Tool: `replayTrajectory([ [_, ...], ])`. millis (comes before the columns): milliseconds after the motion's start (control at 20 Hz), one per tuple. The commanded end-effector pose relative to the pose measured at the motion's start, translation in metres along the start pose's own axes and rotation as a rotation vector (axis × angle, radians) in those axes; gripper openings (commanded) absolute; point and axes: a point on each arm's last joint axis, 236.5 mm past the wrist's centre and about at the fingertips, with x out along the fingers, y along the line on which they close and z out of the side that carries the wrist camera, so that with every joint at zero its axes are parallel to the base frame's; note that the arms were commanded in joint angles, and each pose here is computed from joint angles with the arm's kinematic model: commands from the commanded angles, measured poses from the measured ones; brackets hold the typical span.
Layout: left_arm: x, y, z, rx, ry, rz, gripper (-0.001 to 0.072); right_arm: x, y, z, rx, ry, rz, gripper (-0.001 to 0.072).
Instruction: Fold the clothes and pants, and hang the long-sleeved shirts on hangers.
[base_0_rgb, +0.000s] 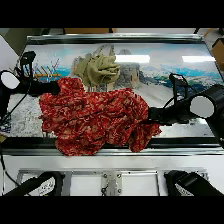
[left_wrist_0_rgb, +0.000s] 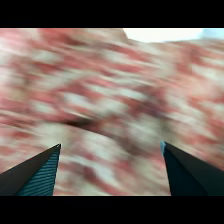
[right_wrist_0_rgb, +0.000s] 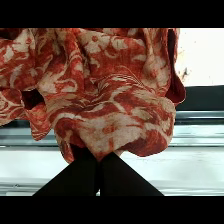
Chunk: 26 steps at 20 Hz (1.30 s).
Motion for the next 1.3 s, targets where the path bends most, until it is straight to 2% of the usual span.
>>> replayTrajectory([
  [0, 0.034, 0.077, 0.035, 0.054, -0.016, 0.217, 0.0719, 0.000, 0.000, 0.000, 0.000, 0.001, 0.000, 0.0014],
  [150, 0.066, 0.111, 0.041, 0.014, 0.034, 0.310, 0.0719, 0.000, 0.000, 0.000, 0.000, 0.001, 0.000, 0.0014],
  [250, 0.077, 0.134, 0.038, -0.081, 0.044, 0.326, 0.0719, 0.000, 0.000, 0.000, 0.000, 0.001, 0.000, 0.0015],
  [450, 0.082, 0.187, 0.030, -0.131, 0.055, 0.399, 0.0718, 0.000, 0.000, 0.000, 0.000, 0.001, 0.000, 0.0015],
  [850, 0.115, 0.260, 0.014, 0.023, 0.098, 0.585, 0.0716, 0.000, 0.000, 0.000, 0.000, 0.001, 0.000, 0.0014],
  [900, 0.121, 0.267, 0.010, 0.050, 0.119, 0.604, 0.0698, 0.000, 0.000, 0.000, 0.000, 0.001, 0.000, 0.0015],
  [950, 0.127, 0.272, 0.005, 0.069, 0.139, 0.617, 0.0676, 0.000, 0.000, 0.000, 0.000, 0.001, 0.000, 0.0014],
  [1250, 0.163, 0.287, -0.004, 0.140, 0.142, 0.623, 0.0676, 0.000, 0.000, 0.000, 0.000, 0.001, 0.000, 0.0015],
])
